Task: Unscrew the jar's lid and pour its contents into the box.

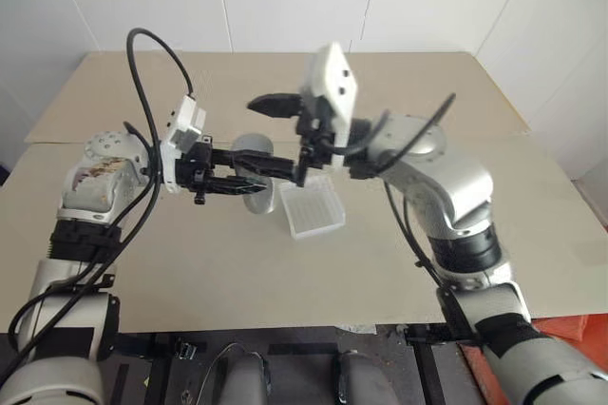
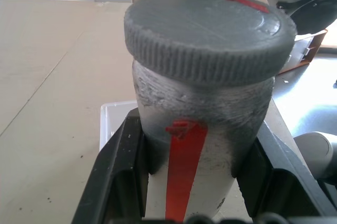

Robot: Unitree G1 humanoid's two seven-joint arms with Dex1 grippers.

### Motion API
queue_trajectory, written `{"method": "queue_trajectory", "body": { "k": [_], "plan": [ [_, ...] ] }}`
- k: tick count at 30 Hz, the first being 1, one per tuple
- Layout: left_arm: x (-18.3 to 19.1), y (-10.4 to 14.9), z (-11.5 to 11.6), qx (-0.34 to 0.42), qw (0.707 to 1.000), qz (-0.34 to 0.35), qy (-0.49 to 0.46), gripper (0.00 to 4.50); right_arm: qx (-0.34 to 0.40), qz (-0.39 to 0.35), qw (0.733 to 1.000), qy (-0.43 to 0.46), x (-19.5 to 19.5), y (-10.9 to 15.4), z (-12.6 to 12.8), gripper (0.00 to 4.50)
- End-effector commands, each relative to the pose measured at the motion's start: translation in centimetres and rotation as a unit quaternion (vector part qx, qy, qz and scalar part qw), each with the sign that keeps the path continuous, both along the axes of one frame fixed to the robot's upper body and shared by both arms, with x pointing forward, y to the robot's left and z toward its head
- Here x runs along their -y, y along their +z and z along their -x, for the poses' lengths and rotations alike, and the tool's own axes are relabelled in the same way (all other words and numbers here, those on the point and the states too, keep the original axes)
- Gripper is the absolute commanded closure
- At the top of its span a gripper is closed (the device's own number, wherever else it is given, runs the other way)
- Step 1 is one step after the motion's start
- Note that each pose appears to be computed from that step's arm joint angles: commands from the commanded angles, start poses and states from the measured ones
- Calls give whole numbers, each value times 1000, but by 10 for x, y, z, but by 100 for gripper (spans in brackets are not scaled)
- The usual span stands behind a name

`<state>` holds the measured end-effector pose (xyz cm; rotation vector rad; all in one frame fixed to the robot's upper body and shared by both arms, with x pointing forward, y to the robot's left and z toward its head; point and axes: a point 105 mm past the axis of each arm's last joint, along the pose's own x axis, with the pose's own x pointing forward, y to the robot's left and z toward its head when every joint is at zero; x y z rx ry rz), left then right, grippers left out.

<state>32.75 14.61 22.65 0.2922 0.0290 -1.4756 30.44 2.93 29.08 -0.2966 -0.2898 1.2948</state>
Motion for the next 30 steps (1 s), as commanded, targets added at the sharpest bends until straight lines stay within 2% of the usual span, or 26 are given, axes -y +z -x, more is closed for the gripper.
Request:
{"method": "queue_trajectory", "body": {
  "k": [1,12,30],
  "plan": [
    [-1,13,0,28,1000,5,-2,263,25,-4,1000,-7,-8,10,-3,5],
    [-5,14,2,30,1000,5,4,263,12,8,999,-38,-5,4,-21,5],
    [-9,13,3,27,1000,3,9,263,9,25,993,-115,60,-5,-34,5]
  ]
}}
